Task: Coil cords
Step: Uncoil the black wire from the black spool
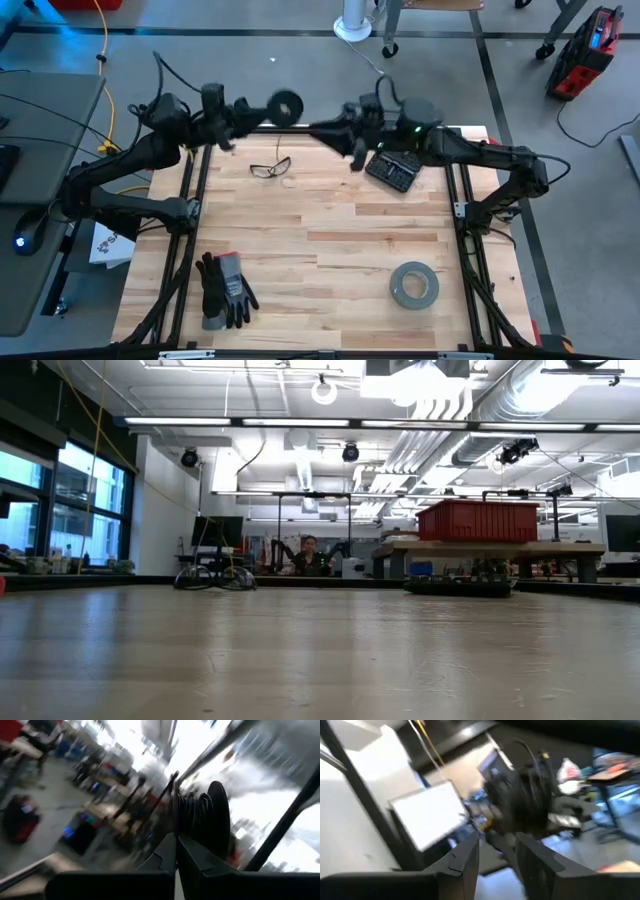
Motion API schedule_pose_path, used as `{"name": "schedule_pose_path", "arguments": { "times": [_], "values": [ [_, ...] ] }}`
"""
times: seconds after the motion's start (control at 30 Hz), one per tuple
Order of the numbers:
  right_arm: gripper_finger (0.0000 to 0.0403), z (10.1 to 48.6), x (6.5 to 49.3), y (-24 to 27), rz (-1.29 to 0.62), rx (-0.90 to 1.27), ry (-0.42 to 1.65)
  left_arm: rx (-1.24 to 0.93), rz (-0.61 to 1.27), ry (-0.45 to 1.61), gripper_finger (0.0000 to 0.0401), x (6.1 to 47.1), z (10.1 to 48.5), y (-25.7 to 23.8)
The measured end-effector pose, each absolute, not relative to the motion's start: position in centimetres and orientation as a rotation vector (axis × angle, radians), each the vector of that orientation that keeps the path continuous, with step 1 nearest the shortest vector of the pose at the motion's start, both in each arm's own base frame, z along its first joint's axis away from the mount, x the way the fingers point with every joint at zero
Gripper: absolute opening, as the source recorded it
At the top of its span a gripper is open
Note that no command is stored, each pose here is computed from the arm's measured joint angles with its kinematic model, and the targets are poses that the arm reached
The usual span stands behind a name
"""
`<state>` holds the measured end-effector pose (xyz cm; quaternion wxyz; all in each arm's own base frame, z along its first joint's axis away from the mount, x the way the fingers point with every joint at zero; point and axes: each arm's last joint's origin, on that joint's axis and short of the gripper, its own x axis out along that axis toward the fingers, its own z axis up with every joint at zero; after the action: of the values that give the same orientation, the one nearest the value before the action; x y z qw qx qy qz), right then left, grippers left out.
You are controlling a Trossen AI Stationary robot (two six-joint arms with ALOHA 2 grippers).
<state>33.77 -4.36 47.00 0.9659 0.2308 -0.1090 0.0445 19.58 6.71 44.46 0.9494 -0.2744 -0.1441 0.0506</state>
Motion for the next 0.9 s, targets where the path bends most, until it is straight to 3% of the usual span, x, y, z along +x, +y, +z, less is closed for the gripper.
{"name": "schedule_pose_path", "arguments": {
  "times": [0.23,0.47,0.9],
  "values": [
    [0.0119,49.2,32.7,-3.9,0.079,0.425,-0.131,-0.391,0.164,-0.208,0.0,19.8,43.7,6.4],
    [0.0119,49.2,32.1,-4.1,-0.032,0.255,-0.005,-0.214,0.2,-0.187,0.0,20.0,43.7,5.9],
    [0.0119,47.7,33.2,-3.6,-0.033,0.139,0.093,-0.079,0.219,-0.116,0.0,21.8,42.7,5.1]
  ]
}}
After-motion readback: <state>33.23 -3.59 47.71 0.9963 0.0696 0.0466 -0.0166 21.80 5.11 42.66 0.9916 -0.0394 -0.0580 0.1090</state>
